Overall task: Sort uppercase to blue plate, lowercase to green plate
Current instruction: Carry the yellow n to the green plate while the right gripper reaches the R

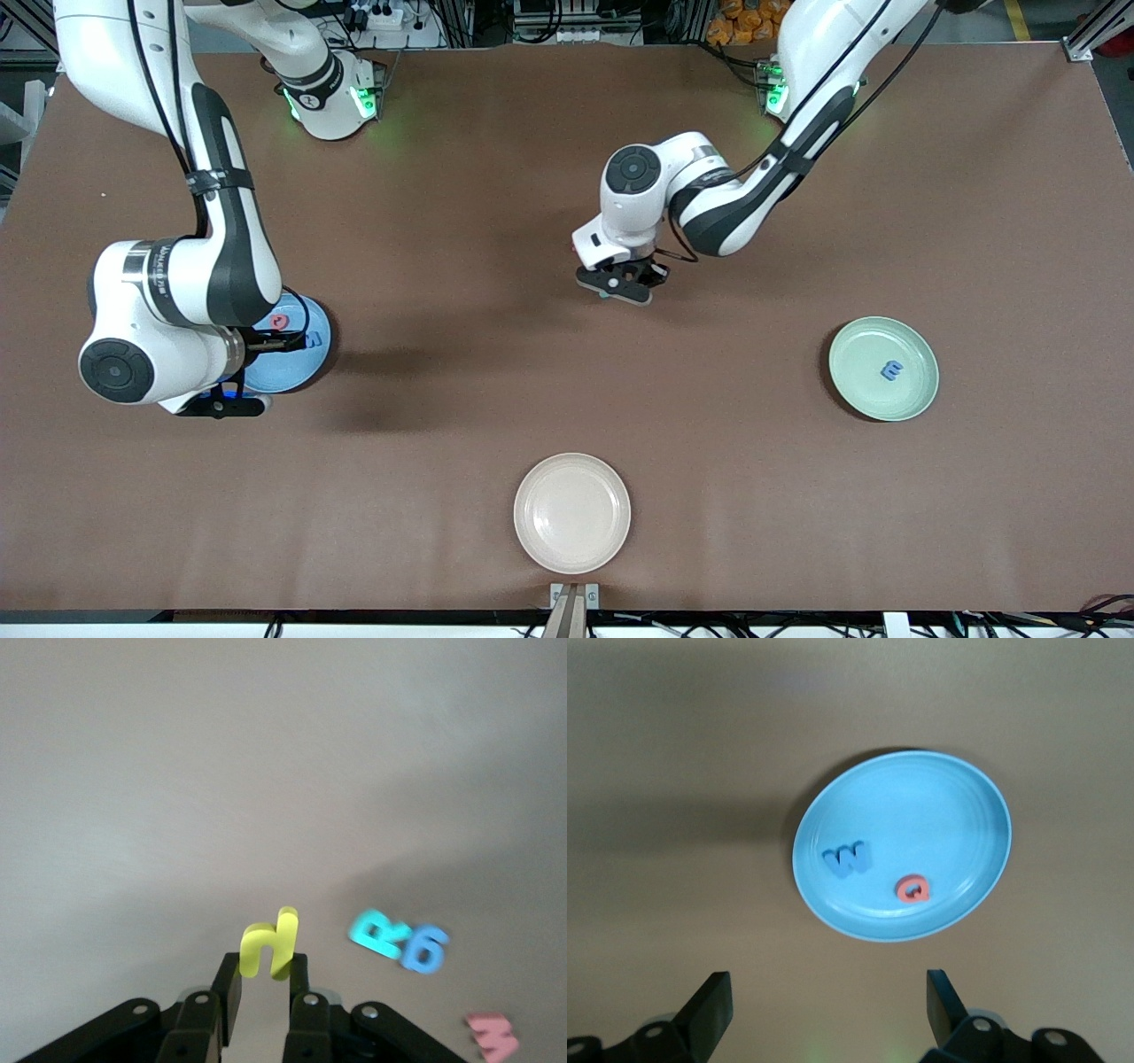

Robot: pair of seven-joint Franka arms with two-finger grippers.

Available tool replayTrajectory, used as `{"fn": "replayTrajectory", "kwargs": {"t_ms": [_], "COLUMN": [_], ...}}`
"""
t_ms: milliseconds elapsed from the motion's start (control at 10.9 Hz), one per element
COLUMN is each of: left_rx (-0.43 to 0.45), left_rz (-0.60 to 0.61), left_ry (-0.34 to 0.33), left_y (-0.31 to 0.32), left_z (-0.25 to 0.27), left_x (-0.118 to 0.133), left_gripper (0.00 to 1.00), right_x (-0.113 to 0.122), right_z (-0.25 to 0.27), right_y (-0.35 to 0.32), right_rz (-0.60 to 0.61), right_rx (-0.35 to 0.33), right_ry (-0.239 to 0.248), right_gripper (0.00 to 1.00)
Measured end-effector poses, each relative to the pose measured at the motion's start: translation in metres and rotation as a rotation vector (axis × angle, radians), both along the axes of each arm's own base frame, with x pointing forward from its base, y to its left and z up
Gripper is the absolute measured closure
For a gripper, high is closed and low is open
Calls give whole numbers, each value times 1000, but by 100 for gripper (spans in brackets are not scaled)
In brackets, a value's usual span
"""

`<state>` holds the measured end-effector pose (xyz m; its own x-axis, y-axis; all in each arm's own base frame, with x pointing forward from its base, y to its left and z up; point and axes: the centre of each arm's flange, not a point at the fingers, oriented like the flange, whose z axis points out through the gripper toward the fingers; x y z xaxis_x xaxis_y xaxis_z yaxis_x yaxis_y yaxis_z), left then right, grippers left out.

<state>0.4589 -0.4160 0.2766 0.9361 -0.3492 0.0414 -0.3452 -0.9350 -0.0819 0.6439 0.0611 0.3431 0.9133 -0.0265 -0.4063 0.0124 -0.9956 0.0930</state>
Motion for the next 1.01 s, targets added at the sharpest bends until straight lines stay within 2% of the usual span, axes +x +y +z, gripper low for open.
{"fn": "replayTrajectory", "kwargs": {"t_ms": [184,367,826,1010], "left_rx": [-5,-10,35,49], "left_rz": [66,95,156,155], "left_ry": [-58,-79,-64,-46], "left_y": [40,96,256,325], "left_z": [35,58,78,78], "left_x": [35,73,138,153], "left_gripper": [74,74,74,74], "right_x": [-5,-13,-51,-75], "right_z": [19,34,71,78], "right_y": [20,47,151,206], "right_rz": [-4,-23,-151,-224], "right_rx": [-8,-23,-44,-52], "right_ry": [9,8,12,18], "right_gripper": [3,3,2,0]}}
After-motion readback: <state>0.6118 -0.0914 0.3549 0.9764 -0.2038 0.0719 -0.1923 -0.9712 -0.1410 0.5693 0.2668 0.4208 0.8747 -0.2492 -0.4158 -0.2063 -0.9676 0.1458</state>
